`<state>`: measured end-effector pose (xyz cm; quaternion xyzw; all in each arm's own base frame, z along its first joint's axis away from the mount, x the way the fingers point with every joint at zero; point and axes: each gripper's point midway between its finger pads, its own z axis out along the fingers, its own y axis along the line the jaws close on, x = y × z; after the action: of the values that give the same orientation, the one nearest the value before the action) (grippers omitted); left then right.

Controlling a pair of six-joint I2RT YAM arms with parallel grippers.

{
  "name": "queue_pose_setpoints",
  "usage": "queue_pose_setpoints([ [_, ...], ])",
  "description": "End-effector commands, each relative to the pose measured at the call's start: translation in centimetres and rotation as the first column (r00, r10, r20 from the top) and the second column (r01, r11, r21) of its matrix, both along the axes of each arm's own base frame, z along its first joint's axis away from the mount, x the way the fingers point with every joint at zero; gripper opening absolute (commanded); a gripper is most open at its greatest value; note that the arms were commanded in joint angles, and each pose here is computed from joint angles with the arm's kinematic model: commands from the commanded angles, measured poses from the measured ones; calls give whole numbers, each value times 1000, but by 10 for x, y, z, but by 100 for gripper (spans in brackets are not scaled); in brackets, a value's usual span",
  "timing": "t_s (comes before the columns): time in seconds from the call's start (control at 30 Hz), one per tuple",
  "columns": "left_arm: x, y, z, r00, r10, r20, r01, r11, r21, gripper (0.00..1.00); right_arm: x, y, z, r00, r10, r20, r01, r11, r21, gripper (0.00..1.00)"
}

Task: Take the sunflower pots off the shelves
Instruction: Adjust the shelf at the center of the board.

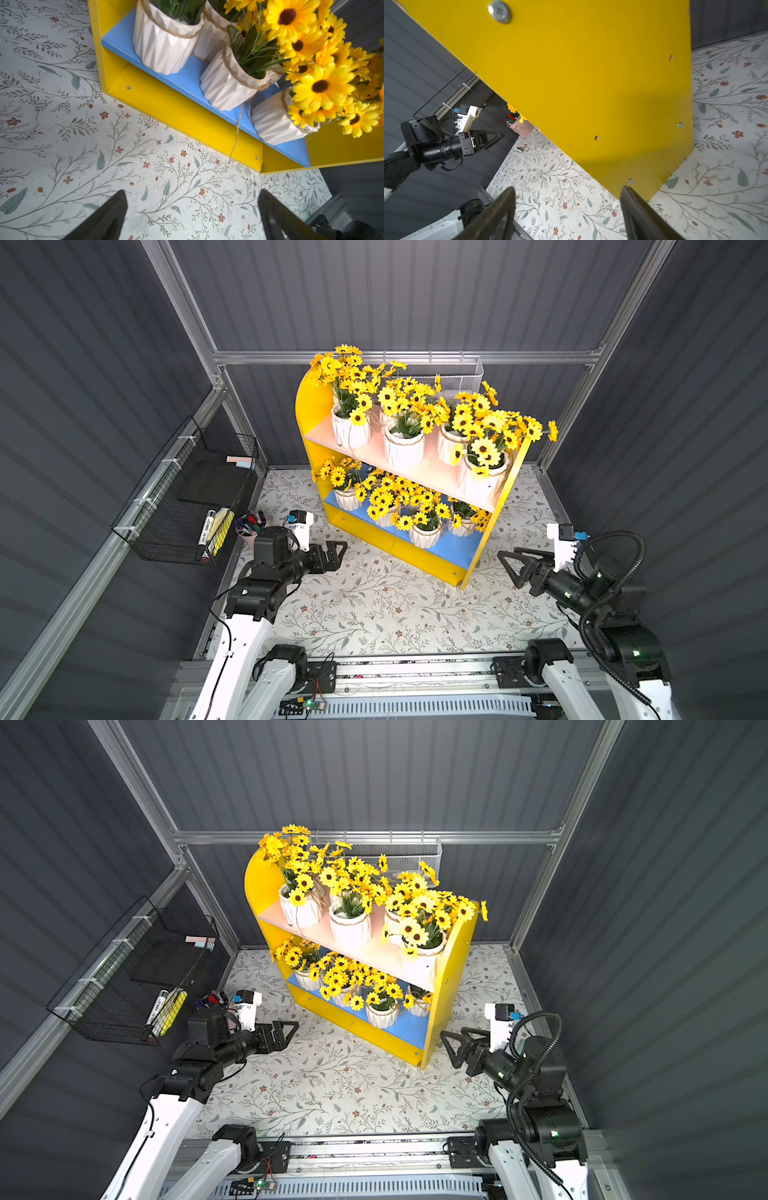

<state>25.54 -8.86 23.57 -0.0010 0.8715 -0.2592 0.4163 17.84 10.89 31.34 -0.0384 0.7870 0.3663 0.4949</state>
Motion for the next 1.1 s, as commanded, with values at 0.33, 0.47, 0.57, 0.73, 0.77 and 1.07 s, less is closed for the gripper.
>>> queue_pose_setpoints([
  [0.33, 2, -7, -4, 1000, -21, -4, 21, 999, -38, 99, 34, 9, -43, 994, -44, -104, 30, 991, -133, 85],
  [0.47, 3, -7, -5, 1000, -22, 3, 22, 999, -37, 99, 47, 4, -51, 992, -95, -87, 83, 987, -141, 84],
  [0.57, 4, -7, -7, 1000, -22, 1, 22, 999, -38, 100, 50, 10, -56, 991, -77, -107, 63, 990, -127, 83],
  [0.73, 8, -8, -9, 1000, -21, 2, 21, 999, -40, 99, 52, 15, -67, 988, -74, -133, 57, 990, -128, 82],
  [0.77, 8, -8, -11, 1000, -20, 0, 20, 999, -40, 99, 53, 15, -70, 987, -81, -141, 63, 989, -130, 82],
  [1.07, 12, -8, -8, 1000, -19, 15, 19, 999, -43, 99, 70, -15, -82, 950, -289, -114, 270, 950, -160, 78],
])
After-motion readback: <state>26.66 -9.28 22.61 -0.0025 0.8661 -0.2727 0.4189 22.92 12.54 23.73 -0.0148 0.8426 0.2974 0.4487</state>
